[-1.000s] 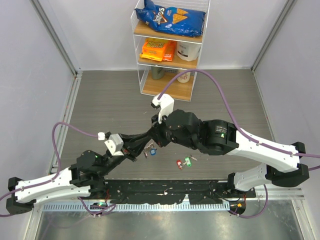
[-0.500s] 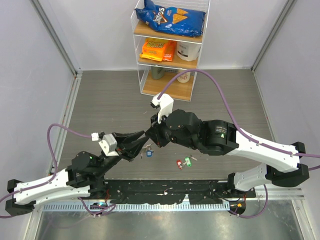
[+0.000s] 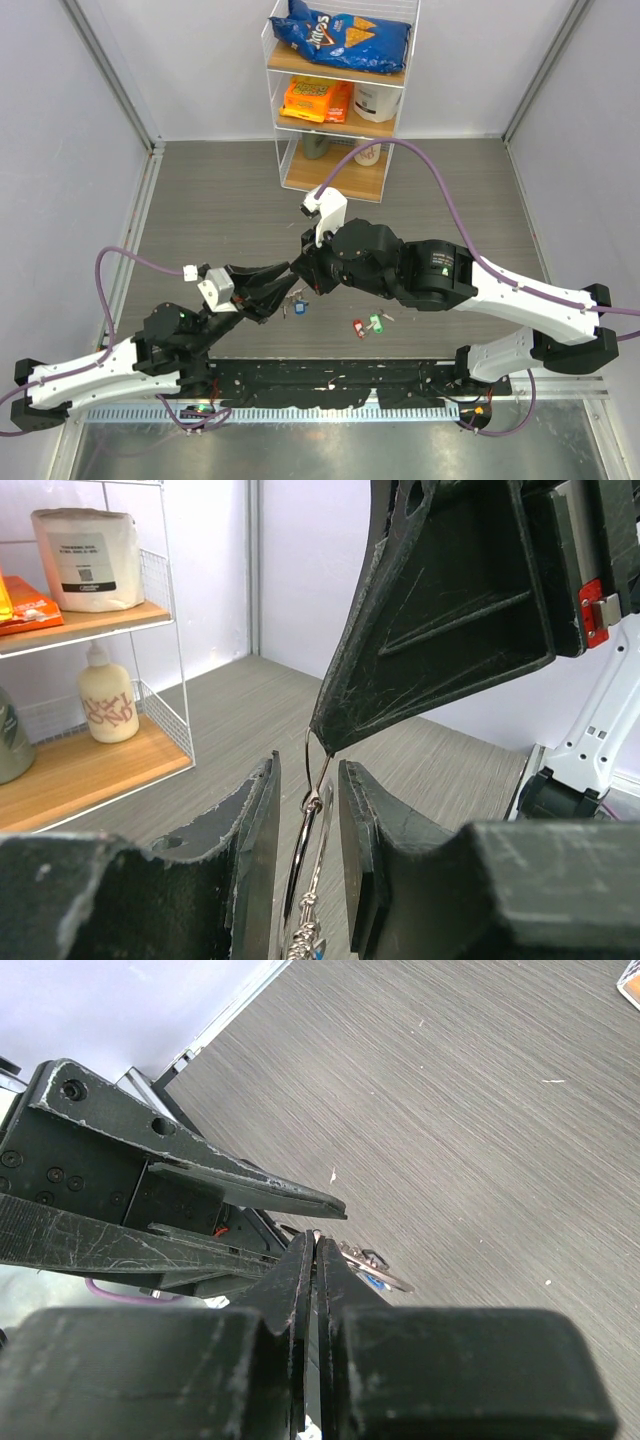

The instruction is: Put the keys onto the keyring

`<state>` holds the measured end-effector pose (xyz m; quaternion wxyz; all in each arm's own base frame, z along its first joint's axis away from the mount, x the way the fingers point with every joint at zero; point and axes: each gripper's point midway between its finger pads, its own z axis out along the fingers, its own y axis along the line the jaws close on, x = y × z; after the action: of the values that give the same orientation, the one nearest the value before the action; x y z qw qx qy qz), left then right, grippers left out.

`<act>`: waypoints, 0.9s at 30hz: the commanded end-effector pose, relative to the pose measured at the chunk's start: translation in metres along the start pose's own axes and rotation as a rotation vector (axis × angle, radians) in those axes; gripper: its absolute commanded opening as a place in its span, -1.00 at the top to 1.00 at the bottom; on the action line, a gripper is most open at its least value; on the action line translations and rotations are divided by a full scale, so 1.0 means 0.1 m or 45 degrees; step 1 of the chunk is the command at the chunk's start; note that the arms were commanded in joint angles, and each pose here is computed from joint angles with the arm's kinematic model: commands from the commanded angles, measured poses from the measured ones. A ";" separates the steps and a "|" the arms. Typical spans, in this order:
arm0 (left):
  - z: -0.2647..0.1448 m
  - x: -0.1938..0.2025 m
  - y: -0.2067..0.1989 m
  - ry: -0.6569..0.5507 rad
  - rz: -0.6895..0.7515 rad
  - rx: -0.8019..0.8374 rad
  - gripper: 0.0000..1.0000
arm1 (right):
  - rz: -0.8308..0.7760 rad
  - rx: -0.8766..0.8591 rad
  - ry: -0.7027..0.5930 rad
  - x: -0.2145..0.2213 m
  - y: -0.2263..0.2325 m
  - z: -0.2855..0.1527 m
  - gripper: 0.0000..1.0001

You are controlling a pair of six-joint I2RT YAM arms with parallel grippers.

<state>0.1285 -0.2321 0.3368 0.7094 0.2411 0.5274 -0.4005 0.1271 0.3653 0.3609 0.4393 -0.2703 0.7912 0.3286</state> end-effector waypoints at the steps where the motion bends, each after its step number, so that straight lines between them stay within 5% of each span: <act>1: 0.03 -0.06 -0.03 -0.020 -0.005 0.017 0.31 | 0.033 -0.060 -0.103 -0.23 0.11 -0.08 0.89; 6: 0.03 -0.04 -0.03 -0.016 -0.002 0.018 0.41 | 0.036 -0.062 -0.108 -0.24 0.12 -0.08 0.88; 8: 0.03 -0.07 -0.04 -0.027 -0.003 0.025 0.67 | 0.036 -0.066 -0.106 -0.24 0.12 -0.09 0.89; 9: 0.03 -0.09 -0.04 -0.033 -0.003 0.027 0.98 | 0.037 -0.064 -0.103 -0.23 0.12 -0.09 0.88; 27: 0.07 -0.03 0.10 0.015 0.023 -0.083 1.00 | 0.046 -0.069 -0.107 -0.21 0.09 -0.14 0.85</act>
<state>0.1321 -0.2370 0.3283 0.7043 0.2471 0.5397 -0.3895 0.1278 0.3642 0.3550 0.4374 -0.2722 0.7942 0.3223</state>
